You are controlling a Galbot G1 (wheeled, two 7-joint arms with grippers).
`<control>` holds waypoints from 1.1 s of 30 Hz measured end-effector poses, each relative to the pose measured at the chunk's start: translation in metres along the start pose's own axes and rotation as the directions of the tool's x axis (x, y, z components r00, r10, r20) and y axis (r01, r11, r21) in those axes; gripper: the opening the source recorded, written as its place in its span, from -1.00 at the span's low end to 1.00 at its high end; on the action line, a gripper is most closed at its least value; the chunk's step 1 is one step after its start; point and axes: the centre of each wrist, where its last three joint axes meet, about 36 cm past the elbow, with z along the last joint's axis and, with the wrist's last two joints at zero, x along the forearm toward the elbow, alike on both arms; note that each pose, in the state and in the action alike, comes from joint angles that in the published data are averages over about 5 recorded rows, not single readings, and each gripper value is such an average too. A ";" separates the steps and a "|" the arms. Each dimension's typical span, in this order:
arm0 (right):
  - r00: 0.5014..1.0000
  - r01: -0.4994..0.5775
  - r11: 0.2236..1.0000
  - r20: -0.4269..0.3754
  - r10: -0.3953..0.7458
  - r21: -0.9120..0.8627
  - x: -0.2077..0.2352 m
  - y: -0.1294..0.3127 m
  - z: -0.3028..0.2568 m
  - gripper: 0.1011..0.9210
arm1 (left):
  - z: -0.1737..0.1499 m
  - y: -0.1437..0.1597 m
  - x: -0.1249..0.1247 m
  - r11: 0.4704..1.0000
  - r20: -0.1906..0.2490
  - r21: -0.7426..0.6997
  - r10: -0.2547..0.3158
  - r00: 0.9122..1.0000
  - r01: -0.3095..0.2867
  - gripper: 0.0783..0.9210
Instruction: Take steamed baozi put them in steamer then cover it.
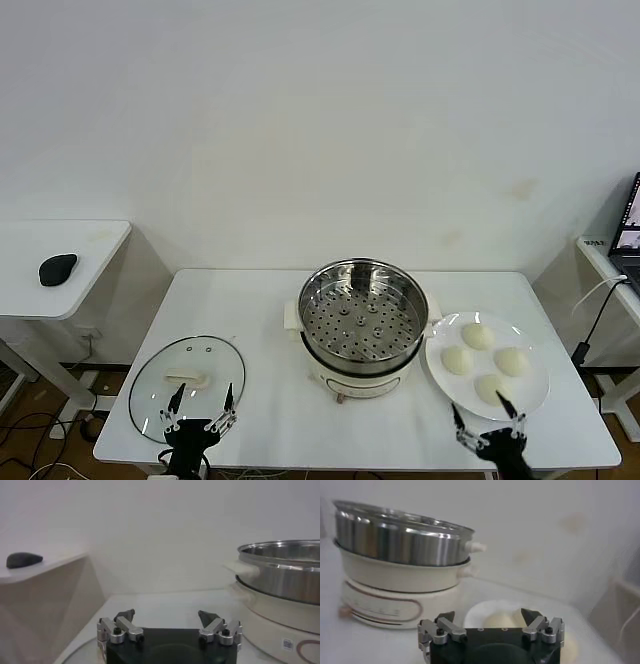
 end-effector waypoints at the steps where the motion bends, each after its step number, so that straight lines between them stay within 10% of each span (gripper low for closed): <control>1: 1.000 0.002 1.000 -0.001 -0.002 0.027 -0.003 -0.005 -0.001 0.76 | 0.000 0.000 -0.001 1.000 0.000 -0.005 0.001 1.000 -0.001 0.77; 15: 0.977 0.208 0.785 -0.158 -0.141 0.584 -0.085 -0.147 -0.056 0.76 | -0.004 0.004 -0.015 0.996 0.007 -0.088 -0.007 1.000 0.008 0.77; 33: 0.758 0.652 0.482 -0.525 -0.387 0.585 -0.226 -0.218 -0.112 0.76 | -0.006 0.010 -0.020 0.990 0.018 -0.142 -0.023 1.000 0.026 0.77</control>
